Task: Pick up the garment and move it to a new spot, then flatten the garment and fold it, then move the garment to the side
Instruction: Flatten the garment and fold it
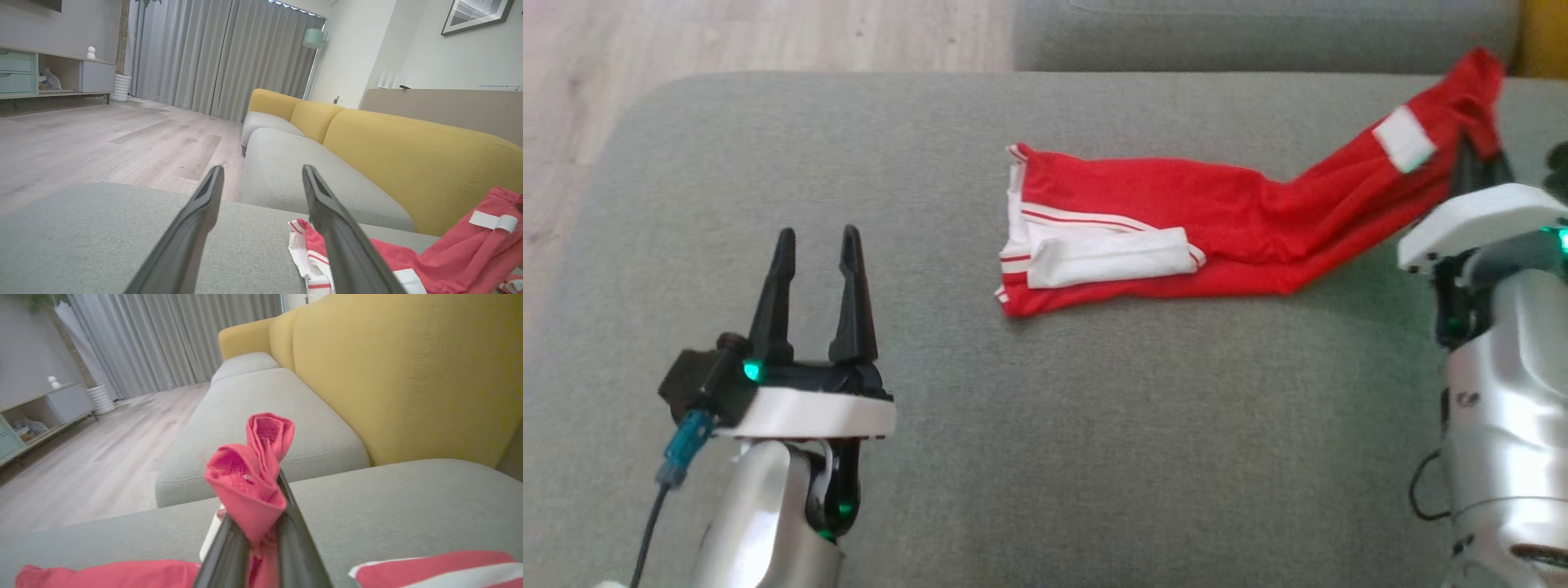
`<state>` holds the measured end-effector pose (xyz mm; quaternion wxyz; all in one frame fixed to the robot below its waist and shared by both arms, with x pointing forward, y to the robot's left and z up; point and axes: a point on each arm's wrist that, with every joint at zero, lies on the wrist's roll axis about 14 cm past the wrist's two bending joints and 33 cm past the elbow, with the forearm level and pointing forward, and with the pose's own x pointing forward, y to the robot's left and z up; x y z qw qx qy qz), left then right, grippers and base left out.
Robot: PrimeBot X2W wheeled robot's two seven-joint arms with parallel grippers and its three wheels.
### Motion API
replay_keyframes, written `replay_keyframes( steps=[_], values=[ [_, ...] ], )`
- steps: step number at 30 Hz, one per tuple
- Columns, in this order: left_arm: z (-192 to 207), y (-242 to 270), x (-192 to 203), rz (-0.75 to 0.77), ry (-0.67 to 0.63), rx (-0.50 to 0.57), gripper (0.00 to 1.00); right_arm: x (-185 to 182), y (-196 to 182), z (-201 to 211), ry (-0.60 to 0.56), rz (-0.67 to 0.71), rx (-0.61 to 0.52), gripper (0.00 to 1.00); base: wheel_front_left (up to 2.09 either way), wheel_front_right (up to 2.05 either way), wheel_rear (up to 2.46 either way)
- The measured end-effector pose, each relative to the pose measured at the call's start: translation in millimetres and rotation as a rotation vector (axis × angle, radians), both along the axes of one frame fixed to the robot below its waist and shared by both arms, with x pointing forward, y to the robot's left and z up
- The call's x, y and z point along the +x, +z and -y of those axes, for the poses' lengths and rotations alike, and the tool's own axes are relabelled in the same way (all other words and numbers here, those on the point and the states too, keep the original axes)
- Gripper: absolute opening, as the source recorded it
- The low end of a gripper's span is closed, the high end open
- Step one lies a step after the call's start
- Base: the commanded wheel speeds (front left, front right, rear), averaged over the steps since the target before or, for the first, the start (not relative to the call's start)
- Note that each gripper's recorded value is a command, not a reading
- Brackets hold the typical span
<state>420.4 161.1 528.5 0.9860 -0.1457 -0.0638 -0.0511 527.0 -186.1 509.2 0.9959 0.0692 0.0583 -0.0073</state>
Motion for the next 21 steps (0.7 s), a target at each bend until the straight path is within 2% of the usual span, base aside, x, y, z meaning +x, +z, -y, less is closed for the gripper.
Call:
replay_keyframes(
  steps=[3, 11, 15, 21],
  values=[
    [-5.9, 0.5, -7.6, 0.0, 0.016, 0.003, 1.0, 2.2, 5.9, -32.6, 0.088, 0.014, 0.01, 0.0, 0.0, 0.0, 0.0],
    [-24.6, 2.0, -23.5, -0.001, 0.071, 0.014, 1.0, -1.2, 9.2, -135.2, 0.347, 0.016, 0.127, 0.0, 0.0, 0.0, 0.0],
    [-34.2, -1.4, -29.9, -0.014, 0.101, 0.018, 1.0, -10.2, -6.6, -178.1, 0.453, -0.028, 0.172, 0.0, 0.0, 0.0, 0.0],
    [-44.2, -12.5, -36.9, -0.051, 0.131, 0.006, 1.0, -21.4, -36.1, -225.4, 0.572, -0.1, 0.181, 0.0, 0.0, 0.0, 0.0]
  ],
)
